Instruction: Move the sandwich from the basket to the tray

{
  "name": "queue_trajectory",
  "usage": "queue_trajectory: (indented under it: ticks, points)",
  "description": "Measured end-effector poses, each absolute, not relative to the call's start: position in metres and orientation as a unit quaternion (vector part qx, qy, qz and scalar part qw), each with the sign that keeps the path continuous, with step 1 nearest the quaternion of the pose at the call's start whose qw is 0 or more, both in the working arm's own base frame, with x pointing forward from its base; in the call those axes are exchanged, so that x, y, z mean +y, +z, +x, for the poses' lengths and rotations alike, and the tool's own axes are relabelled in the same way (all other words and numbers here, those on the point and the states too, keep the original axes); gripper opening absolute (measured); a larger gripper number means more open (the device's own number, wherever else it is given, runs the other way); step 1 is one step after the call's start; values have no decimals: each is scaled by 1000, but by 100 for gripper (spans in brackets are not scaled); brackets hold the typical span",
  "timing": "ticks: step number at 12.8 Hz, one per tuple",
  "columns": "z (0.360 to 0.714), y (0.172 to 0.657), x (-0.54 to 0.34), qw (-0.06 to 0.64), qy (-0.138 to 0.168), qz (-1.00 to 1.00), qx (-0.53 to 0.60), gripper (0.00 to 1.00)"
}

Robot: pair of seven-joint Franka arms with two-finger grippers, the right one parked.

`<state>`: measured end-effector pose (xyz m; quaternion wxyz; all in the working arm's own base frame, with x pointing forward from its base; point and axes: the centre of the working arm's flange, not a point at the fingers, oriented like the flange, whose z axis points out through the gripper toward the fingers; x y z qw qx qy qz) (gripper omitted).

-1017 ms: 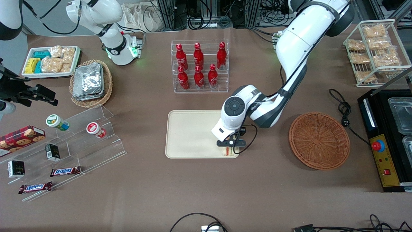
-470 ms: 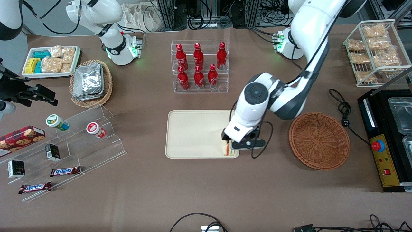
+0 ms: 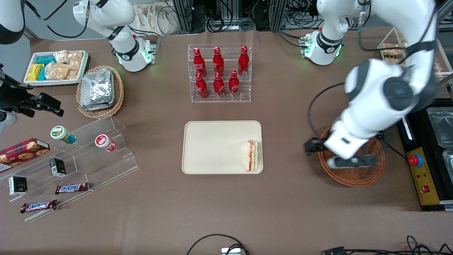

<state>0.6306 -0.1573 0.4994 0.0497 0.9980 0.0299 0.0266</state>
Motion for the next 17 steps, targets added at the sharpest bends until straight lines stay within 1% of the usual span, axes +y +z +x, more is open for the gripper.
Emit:
queue_trajectory:
  ticks: [3,5,7,9,12,17]
  points:
    - [604,542,-100,27,-3,999,29,100]
    - [577,564,-78,16,-16,999,42,100]
    - [545,582,-72,6,-20,999,47,100]
    - [526,591,-72,0,-17,999,48,100]
    - [523,584,-71,-2,-24,999,47,100]
    - [524,584,-66,-10,-23,999,28,100]
